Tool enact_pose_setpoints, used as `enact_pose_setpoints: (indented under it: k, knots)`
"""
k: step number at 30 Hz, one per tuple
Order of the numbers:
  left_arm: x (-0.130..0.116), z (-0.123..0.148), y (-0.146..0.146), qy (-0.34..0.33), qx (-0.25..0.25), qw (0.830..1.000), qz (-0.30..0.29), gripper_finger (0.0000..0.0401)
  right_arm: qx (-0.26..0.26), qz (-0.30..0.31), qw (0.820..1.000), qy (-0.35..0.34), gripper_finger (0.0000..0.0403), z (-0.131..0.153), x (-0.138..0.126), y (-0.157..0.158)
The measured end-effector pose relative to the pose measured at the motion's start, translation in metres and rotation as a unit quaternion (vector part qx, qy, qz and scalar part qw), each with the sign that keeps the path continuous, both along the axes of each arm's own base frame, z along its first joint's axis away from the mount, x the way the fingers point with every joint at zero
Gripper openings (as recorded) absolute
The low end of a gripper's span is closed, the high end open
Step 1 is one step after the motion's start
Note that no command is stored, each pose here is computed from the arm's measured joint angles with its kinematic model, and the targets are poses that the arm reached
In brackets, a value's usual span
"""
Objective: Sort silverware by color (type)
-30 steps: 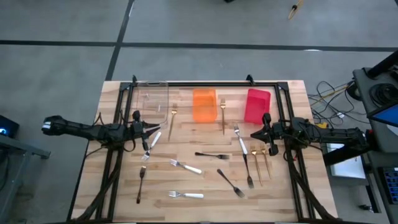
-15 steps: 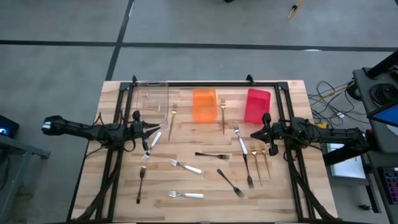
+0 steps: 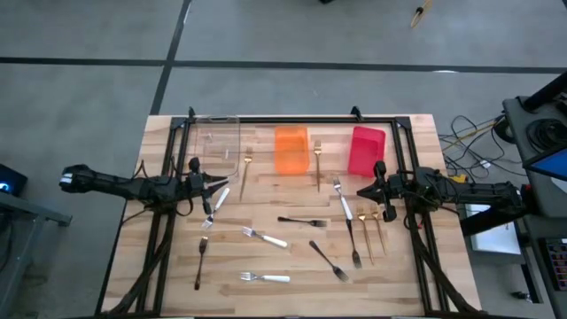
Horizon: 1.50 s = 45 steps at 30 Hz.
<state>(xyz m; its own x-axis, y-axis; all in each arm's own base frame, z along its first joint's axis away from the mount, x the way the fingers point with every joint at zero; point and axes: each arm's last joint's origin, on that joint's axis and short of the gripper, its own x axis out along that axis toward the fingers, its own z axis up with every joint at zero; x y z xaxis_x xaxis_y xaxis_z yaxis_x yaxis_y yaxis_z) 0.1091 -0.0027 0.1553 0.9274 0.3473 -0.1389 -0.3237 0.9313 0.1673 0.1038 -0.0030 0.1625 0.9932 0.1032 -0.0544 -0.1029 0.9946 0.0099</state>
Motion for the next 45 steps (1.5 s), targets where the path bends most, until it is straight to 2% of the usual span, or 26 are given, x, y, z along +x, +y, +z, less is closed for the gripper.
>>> enact_pose_setpoints:
  k: [4, 8, 10, 13, 15, 17, 20, 24, 28, 33, 39, 45]
  knots:
    - [0.000, 0.000, 0.000, 0.000, 0.000, 1.000, 0.000, 0.0039, 0.003, 0.000, 1.000, 0.000, 0.0012, 0.000, 0.000, 0.000]
    - [0.000, 0.000, 0.000, 0.001, 0.001, 1.000, 0.000, 0.0039, 0.106, -0.004, 0.994, -0.002, 0.0012, 0.003, 0.000, 0.000]
    - [0.000, 0.001, 0.000, -0.015, -0.020, 1.000, 0.002, 0.0039, 0.153, -0.007, 0.988, -0.022, 0.0012, 0.007, 0.000, 0.000]
    - [0.001, 0.014, 0.000, -0.120, -0.132, 0.984, 0.014, 0.0039, 0.192, -0.013, 0.980, -0.058, 0.0012, 0.015, 0.000, -0.001]
    - [0.000, 0.029, 0.002, -0.205, -0.163, 0.965, 0.022, 0.0039, 0.195, -0.019, 0.979, -0.061, 0.0012, 0.019, 0.001, -0.001]
    - [-0.002, 0.043, 0.001, -0.274, -0.170, 0.946, -0.004, 0.0039, 0.196, -0.043, 0.978, -0.065, 0.0012, 0.027, 0.003, -0.003]
    - [-0.004, 0.057, -0.003, -0.319, -0.100, 0.939, -0.082, 0.0039, 0.195, -0.096, 0.974, -0.068, 0.0012, 0.040, 0.007, -0.006]
    - [-0.001, 0.059, -0.009, -0.309, -0.022, 0.937, -0.162, 0.0039, 0.194, -0.127, 0.973, -0.021, 0.0012, 0.049, 0.023, -0.009]
    - [0.004, 0.055, -0.009, -0.283, -0.007, 0.946, -0.159, 0.0039, 0.212, -0.141, 0.967, 0.030, 0.0012, 0.058, 0.041, -0.010]
    - [0.007, 0.051, -0.009, -0.265, 0.000, 0.952, -0.154, 0.0039, 0.235, -0.190, 0.946, 0.120, 0.0012, 0.069, 0.057, -0.013]
    - [0.010, 0.049, -0.010, -0.238, 0.069, 0.958, -0.147, 0.0039, 0.273, -0.254, 0.901, 0.221, 0.0012, 0.066, 0.073, -0.016]
    - [0.012, 0.046, -0.010, -0.214, 0.123, 0.959, -0.137, 0.0039, 0.327, -0.287, 0.860, 0.268, 0.0012, 0.058, 0.089, -0.018]
